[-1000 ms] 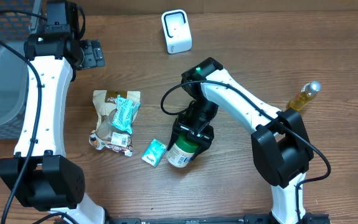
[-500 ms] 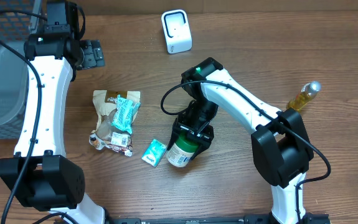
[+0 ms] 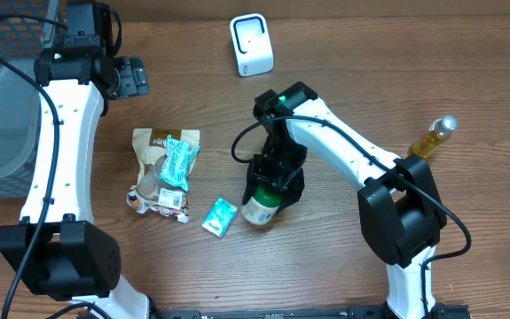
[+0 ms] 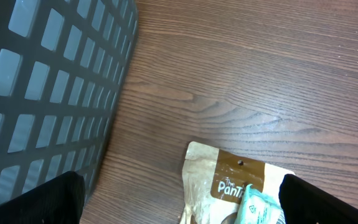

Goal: Scan the item barcode
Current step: 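Carry the jar to the white scanner and present its label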

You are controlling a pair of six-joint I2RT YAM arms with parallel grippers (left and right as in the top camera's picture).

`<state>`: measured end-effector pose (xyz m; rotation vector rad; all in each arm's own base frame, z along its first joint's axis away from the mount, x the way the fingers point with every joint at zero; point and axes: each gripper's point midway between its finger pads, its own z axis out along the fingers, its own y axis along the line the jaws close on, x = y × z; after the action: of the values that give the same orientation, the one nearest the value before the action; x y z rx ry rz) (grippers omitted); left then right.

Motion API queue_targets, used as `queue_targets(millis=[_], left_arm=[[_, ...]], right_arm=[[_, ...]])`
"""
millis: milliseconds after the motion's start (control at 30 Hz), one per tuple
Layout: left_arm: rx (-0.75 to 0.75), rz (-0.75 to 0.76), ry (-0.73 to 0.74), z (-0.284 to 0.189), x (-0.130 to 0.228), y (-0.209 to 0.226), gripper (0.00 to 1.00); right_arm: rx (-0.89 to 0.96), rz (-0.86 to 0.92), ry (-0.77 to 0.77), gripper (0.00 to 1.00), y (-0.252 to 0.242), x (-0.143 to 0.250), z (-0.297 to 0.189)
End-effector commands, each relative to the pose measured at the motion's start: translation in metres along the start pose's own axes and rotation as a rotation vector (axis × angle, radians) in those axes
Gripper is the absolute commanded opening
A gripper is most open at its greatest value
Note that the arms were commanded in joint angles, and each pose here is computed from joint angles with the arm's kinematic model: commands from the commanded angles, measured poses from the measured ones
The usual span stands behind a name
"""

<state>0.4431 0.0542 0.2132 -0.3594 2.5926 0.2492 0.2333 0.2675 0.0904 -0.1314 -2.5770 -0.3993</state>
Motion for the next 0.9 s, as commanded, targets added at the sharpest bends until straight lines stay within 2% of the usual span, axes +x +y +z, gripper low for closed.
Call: queue_targets(millis=[0,33,100,133,267,400,700,867], left_arm=[[0.0,0.008,-0.035,-0.011,-0.008,0.001,1.0],[0.0,0.008,-0.035,-0.011,-0.008,0.001,1.0],[0.0,0.008,-0.035,-0.011,-0.008,0.001,1.0],[0.0,0.008,-0.035,-0.011,-0.008,0.001,1.0],[0.0,0.008,-0.035,-0.011,-0.008,0.001,0.99],[0.0,0.008,-0.035,-0.011,-0.008,0.001,0.99],[0.0,0.008,-0.035,-0.011,-0.008,0.001,1.0],[0.0,0.008,-0.035,-0.011,-0.008,0.001,1.0]], right_arm=[[0.108,-0.037,-0.174,0.2,-0.013,-0.031,-0.011],[0.132,-0.05,-0.232,0.17,-0.015,-0.042,-0.014],[0.152,-0.069,-0.316,0.04,-0.014,-0.06,-0.019],[0.153,-0.077,-0.351,0.04,-0.013,-0.068,-0.022],[0.088,-0.118,-0.479,0.04,0.002,-0.099,-0.037],[0.064,-0.243,-0.56,0.04,0.007,-0.117,-0.071],[-0.077,-0.282,-0.806,0.04,0.038,-0.123,-0.189],[-0.137,-0.334,-0.946,0.04,0.06,-0.143,-0.214]])
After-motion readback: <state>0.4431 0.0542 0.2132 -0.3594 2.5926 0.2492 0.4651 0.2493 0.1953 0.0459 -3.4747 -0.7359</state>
